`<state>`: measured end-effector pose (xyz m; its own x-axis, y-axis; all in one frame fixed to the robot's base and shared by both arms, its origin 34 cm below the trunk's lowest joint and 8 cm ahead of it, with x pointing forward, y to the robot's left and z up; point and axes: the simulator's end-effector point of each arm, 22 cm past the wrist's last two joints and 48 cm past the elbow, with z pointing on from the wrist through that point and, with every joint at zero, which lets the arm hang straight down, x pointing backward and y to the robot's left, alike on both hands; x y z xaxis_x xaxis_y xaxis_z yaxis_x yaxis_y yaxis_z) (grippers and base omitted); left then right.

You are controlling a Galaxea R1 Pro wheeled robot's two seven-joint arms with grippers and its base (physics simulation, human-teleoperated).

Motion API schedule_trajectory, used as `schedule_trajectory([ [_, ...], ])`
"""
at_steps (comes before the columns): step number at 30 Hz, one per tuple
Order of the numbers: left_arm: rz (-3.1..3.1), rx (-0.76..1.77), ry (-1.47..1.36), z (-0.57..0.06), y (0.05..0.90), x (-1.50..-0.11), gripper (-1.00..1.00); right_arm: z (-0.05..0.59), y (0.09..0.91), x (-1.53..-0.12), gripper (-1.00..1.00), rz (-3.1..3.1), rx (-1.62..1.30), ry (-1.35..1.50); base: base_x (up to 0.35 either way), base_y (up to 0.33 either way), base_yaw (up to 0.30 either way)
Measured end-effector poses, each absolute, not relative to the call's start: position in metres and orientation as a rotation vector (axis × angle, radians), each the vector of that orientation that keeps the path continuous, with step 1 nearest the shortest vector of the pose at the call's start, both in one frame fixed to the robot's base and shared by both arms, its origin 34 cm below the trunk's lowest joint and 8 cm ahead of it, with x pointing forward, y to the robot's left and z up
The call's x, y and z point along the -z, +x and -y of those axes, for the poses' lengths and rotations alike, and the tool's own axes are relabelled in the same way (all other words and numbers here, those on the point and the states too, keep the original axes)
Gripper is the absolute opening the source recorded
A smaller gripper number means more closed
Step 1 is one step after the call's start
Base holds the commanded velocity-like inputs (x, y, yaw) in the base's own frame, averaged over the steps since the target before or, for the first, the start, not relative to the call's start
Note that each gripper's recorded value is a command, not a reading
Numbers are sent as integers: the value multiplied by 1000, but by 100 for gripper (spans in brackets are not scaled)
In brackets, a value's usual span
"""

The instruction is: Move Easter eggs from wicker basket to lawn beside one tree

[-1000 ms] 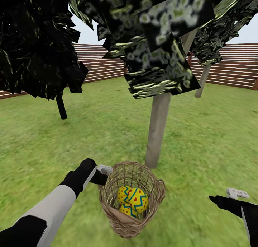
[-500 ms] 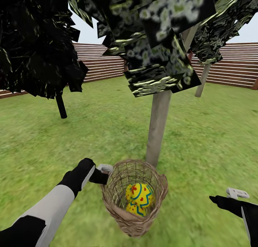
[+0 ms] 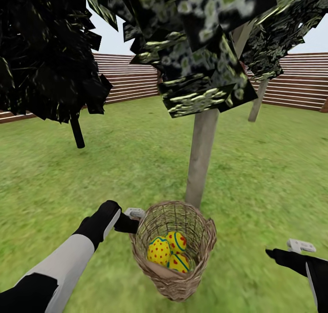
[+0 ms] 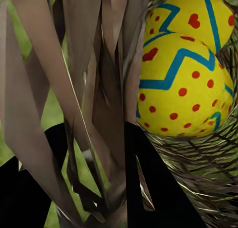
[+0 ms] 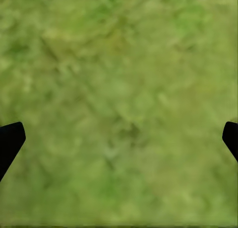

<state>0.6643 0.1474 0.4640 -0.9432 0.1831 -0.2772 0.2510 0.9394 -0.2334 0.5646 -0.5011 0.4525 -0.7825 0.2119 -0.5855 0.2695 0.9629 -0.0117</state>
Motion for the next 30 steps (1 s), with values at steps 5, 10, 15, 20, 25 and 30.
schedule_trajectory([
  [5,-2842,407,315,-145,662,-454,-100,498,557,-433,100,-2518,117,344,0,0,0],
  [10,-2842,399,317,-147,659,-443,-100,498,554,-421,100,-2519,114,345,0,0,0],
  [15,-2842,397,318,-147,656,-431,-100,497,552,-410,100,-2520,112,344,0,0,0],
  [20,-2846,401,319,-145,652,-419,-100,498,549,-399,100,-2520,113,345,0,0,0],
  [25,-2848,403,322,-144,648,-408,-100,496,544,-384,100,-2527,108,348,0,0,0],
  [30,-2863,400,322,-144,641,-392,-100,497,541,-373,100,-2528,110,348,0,0,0],
])
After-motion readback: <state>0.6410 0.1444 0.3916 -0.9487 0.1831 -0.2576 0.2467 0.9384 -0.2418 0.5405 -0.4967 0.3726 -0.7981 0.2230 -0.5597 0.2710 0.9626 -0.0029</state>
